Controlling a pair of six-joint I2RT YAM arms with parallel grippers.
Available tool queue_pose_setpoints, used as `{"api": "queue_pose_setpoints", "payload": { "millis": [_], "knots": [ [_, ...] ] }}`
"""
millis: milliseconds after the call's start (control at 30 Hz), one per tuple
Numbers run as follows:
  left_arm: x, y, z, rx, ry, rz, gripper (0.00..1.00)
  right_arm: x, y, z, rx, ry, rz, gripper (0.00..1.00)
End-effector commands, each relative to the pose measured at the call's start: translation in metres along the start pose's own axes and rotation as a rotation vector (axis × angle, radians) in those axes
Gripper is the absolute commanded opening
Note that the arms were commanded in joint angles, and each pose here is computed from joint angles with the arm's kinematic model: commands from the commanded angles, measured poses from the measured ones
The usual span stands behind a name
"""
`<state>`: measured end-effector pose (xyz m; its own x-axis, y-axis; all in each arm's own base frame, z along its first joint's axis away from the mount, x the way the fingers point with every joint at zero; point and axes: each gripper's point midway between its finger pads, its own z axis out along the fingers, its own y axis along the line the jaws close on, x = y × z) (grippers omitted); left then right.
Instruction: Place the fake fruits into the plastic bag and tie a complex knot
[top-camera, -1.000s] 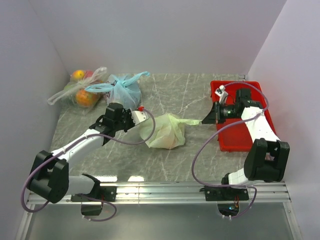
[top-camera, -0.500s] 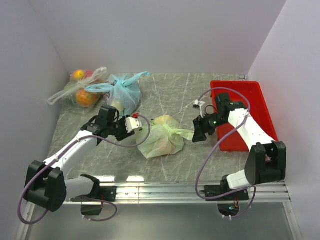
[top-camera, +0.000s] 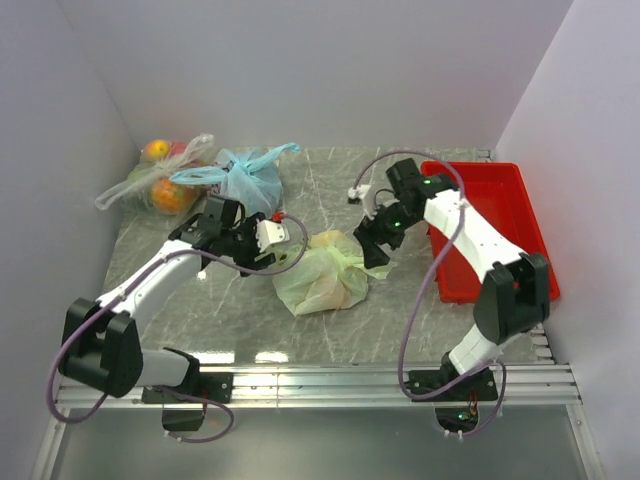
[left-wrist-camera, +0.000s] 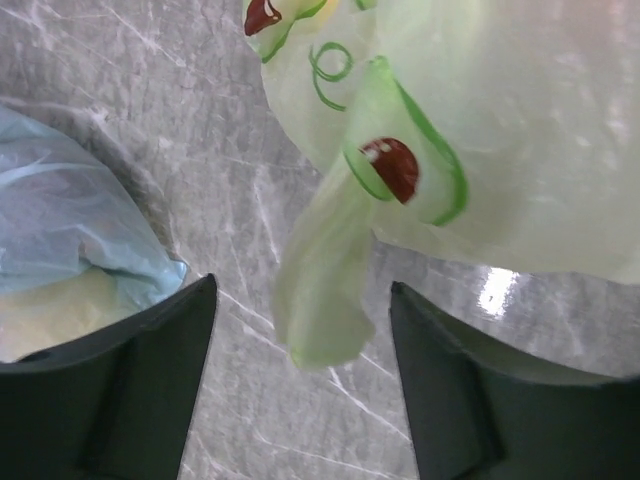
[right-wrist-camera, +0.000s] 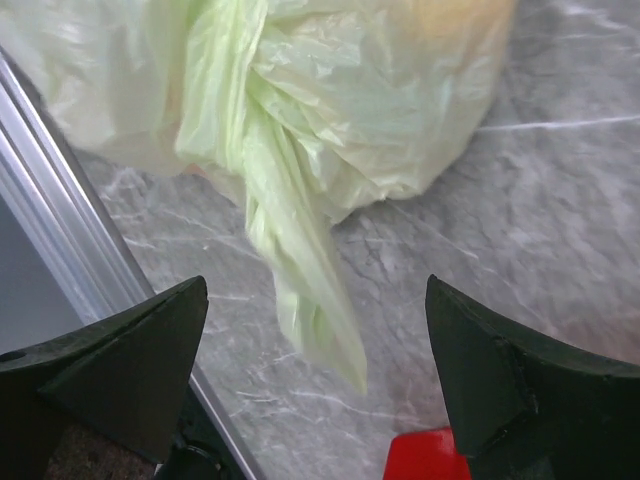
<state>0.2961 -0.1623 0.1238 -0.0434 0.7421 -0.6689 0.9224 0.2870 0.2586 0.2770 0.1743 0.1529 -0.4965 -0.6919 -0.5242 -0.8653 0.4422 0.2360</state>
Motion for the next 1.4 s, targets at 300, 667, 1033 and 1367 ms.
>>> {"api": "queue_pose_setpoints", "payload": {
  "millis": [300, 667, 1033, 1367],
  "knots": [
    [0.004, 0.014, 0.041, 0.062, 0.05, 0.065, 0.13, 0.038, -0.024, 0.054, 0.053, 0.155, -0.035, 0.68],
    [0.019, 0.071, -0.012, -0.257, 0.006, -0.241, 0.0, 0.069, -0.076, 0.001, 0.305, 0.071, 0.176, 0.0],
    [0.109, 0.106, -0.06, -0.437, 0.091, -0.366, 0.0, 0.146, -0.127, -0.043, 0.488, 0.119, 0.296, 0.0],
    [0.083, 0.068, -0.023, -0.278, 0.077, -0.266, 0.0, 0.118, -0.092, 0.008, 0.299, 0.073, 0.299, 0.0]
  ]
}}
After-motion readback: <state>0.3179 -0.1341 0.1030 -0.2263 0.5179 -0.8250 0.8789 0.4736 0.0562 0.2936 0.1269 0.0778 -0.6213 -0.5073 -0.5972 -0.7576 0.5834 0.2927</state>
